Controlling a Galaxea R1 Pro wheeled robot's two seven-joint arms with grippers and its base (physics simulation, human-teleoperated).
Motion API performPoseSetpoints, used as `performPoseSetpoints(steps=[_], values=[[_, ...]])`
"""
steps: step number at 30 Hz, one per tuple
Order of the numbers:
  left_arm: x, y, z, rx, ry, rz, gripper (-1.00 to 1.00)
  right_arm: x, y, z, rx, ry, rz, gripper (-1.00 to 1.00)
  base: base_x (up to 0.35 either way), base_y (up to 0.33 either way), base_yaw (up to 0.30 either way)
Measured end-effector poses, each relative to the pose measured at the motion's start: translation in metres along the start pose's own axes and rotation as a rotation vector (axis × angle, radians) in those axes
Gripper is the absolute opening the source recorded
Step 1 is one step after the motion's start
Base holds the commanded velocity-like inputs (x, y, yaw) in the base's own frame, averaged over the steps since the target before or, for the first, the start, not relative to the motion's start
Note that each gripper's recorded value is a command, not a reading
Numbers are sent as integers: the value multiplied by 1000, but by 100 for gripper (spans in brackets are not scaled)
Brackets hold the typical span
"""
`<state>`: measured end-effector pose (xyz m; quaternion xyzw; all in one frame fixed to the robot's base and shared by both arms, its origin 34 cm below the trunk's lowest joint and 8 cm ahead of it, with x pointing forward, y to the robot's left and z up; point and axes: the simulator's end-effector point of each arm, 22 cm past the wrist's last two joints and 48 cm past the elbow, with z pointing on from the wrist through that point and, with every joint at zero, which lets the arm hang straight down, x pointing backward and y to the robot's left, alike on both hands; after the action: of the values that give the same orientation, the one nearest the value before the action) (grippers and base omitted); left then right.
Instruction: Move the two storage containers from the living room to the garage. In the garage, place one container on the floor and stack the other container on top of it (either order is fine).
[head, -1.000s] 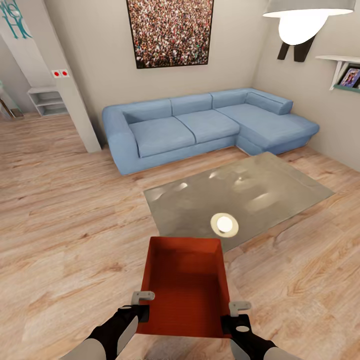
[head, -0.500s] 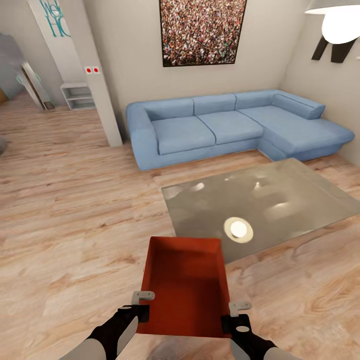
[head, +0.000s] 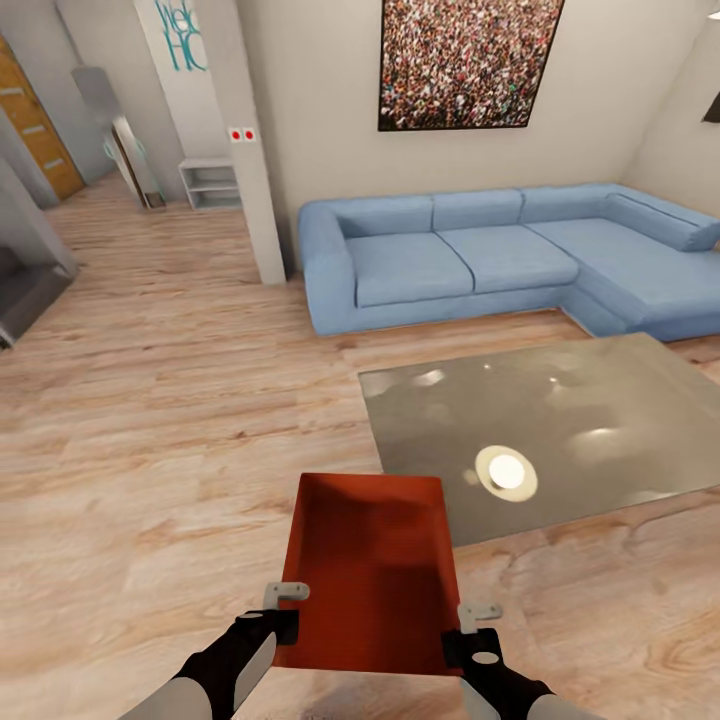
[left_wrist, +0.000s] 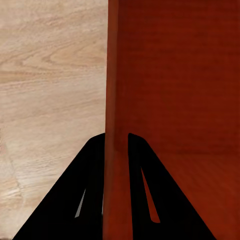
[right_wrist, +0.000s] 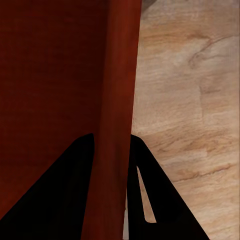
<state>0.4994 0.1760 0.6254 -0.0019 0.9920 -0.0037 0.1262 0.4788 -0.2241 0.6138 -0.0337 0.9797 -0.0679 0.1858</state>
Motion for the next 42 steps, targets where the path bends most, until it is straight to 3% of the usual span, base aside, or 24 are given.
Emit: performPoseSetpoints(steps=[42], values=[[6,0,4,0,15,1,-100,7,1,3,-1,15,-1,-100,0,0,270]])
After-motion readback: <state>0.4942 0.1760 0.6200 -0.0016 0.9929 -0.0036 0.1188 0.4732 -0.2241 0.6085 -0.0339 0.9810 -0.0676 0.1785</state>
